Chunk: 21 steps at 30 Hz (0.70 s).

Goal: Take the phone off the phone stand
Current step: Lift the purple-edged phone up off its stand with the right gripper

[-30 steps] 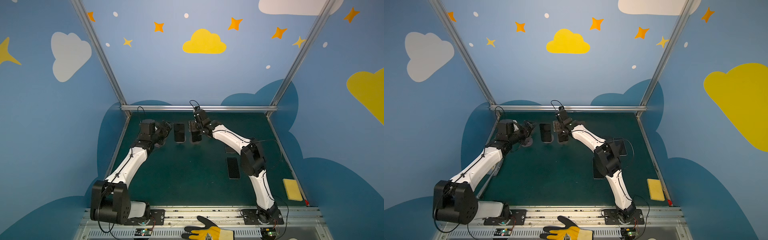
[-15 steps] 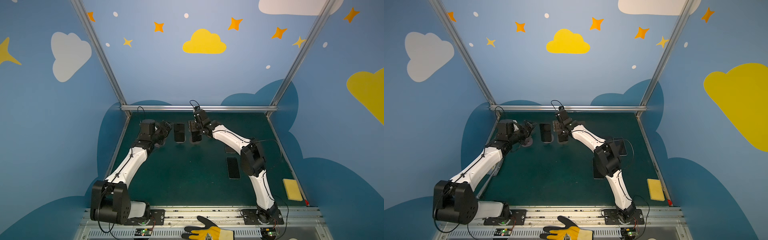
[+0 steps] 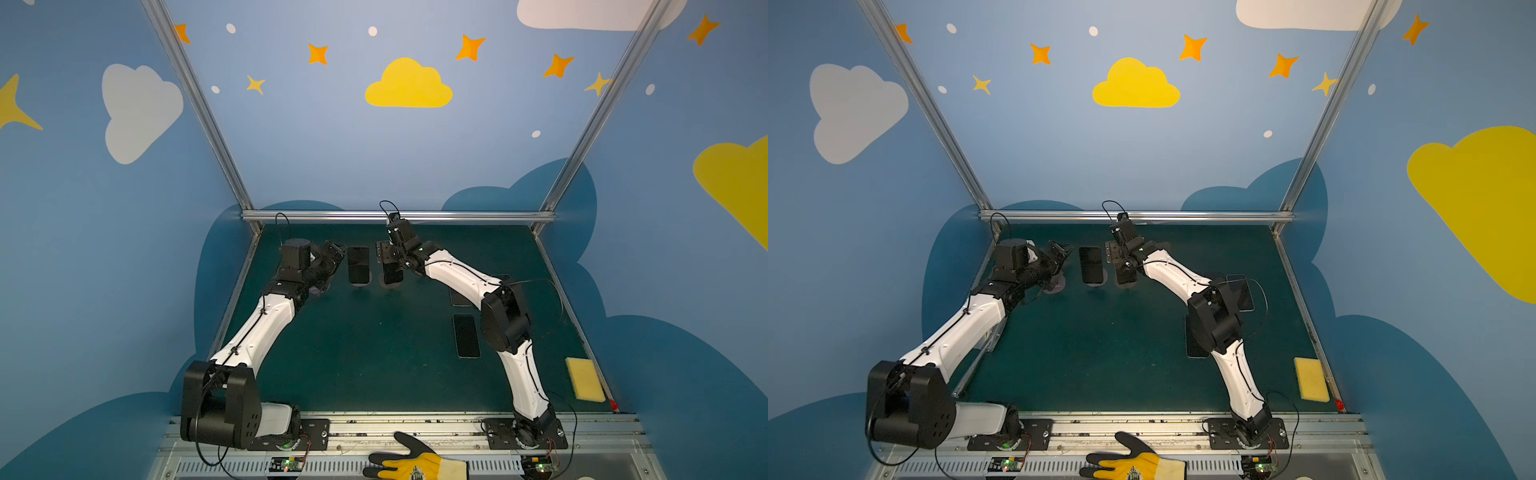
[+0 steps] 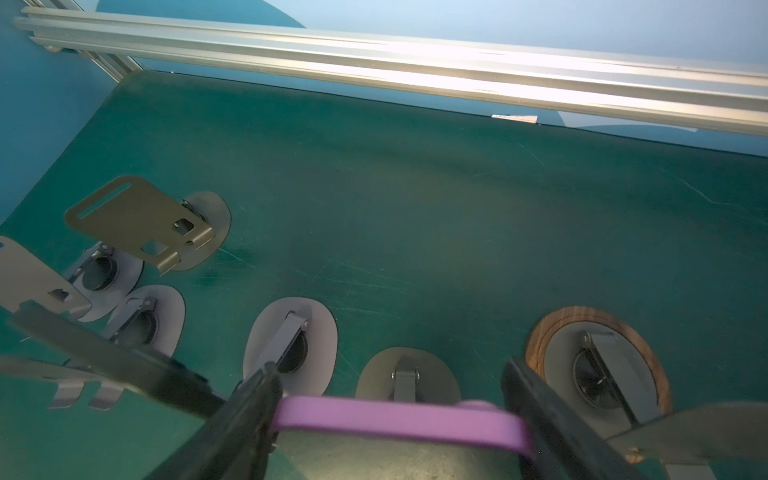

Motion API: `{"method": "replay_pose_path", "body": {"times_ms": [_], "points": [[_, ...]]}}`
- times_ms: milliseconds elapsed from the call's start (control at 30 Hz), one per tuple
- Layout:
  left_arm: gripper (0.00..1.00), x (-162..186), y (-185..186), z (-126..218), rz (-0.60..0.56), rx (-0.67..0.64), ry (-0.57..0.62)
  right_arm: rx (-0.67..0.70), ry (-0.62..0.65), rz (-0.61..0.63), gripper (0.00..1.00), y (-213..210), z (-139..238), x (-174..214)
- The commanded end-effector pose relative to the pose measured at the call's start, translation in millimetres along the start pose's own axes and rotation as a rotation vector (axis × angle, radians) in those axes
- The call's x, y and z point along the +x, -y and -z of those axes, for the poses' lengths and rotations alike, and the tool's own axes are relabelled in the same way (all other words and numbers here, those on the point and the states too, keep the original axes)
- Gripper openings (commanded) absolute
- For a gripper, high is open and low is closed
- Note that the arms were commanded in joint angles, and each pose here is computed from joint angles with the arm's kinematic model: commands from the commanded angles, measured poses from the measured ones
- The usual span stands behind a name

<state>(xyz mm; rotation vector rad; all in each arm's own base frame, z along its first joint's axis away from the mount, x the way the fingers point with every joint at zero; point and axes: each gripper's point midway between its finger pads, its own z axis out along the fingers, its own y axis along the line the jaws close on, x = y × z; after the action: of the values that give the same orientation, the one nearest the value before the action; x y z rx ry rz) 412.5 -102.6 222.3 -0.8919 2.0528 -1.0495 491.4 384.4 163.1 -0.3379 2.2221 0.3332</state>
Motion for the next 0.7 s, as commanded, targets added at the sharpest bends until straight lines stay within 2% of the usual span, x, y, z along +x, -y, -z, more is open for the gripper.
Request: {"method": "replay_pose_path", "body": {"times_ms": [0,167,400,667], "points": [[1.0,-3,19,8,-0.022,0.051,0.012,0.017,-0.05,-0.002,0.84,6,-8,19],[1.0,-4,19,9,-0.021,0.052,0.013,0.028,-0.051,0.0,0.84,9,-7,22],[1.0,-3,20,9,-0.025,0.052,0.014,-0.004,-0.025,0.005,0.74,2,-2,15],[1.0,-2,21,10,-0.023,0.06,0.01,-0.041,0.027,0.026,0.7,-9,20,-5]]}}
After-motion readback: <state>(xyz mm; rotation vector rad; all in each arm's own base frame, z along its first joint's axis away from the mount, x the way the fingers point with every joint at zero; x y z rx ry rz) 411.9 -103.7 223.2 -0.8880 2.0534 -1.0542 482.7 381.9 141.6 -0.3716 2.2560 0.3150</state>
